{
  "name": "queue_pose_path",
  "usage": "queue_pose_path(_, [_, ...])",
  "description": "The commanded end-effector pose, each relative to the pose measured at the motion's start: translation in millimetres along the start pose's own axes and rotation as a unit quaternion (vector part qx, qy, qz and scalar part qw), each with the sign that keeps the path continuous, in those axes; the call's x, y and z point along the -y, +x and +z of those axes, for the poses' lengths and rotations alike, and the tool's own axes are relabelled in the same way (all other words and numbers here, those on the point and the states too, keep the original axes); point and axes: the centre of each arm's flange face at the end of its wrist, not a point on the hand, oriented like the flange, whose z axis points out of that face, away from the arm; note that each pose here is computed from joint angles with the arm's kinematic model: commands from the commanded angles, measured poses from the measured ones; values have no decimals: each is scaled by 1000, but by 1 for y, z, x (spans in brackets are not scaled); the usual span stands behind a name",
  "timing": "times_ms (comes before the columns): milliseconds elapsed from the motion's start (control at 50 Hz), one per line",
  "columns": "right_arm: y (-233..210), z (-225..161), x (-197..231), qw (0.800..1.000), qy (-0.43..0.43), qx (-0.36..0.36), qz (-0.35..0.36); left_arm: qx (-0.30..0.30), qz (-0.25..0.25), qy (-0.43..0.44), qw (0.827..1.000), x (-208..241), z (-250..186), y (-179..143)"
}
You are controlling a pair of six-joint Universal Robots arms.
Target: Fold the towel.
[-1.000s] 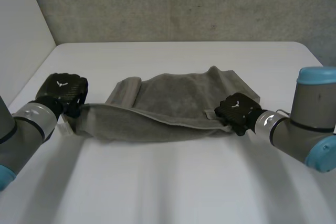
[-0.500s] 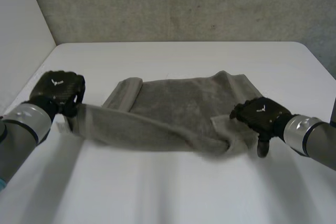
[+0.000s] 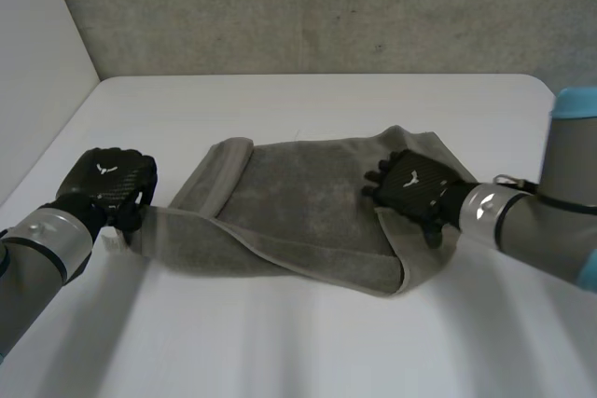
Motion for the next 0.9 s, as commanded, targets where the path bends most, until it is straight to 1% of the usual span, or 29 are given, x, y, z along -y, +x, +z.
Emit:
queue_pose_path(20, [-15,23,-15,997,-23,18,-68,1,1,4,1000,-2,0,1])
queue_pose_path(180, [-10,38,-22,996,-41,5,-77,3,2,8,1000,-2,0,0])
queue_pose_path(400, [-6,41,-20,996,-36,-3,-81,4,2,9,1000,-2,1,0])
queue_pose_path(600, [-10,48,-29,996,-50,2,-77,5,3,12,1000,-3,1,0])
queue_pose_path(900, [-10,47,-22,996,-42,0,-79,5,3,13,1000,-3,1,0])
